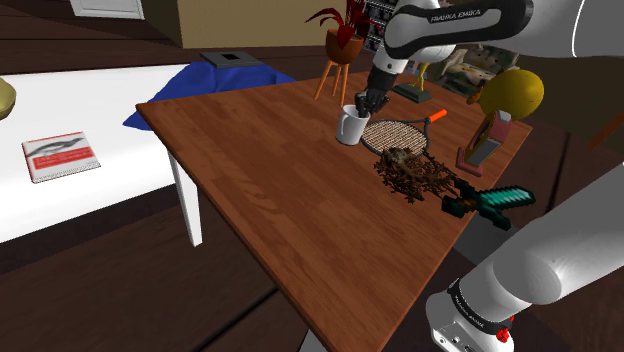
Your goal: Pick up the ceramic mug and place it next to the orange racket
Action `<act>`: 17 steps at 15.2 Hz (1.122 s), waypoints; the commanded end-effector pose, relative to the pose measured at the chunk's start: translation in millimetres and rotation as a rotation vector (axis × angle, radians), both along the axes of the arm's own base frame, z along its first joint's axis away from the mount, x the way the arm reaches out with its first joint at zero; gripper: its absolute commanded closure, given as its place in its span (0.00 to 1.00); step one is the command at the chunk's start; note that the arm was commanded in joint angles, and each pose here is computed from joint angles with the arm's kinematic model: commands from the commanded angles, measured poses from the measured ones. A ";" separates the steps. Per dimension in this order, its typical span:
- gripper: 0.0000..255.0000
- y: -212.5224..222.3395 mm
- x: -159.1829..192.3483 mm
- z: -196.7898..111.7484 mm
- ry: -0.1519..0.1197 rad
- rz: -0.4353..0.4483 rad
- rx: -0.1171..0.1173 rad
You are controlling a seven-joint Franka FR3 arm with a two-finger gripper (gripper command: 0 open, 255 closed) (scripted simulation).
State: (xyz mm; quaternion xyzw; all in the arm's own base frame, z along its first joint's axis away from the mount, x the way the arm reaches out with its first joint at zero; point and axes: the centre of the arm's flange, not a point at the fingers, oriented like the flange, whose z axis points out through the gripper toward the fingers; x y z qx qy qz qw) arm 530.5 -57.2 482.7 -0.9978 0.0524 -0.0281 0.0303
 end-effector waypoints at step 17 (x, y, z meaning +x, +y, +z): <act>0.00 0.5 -0.9 -41.2 -0.001 0.000 0.000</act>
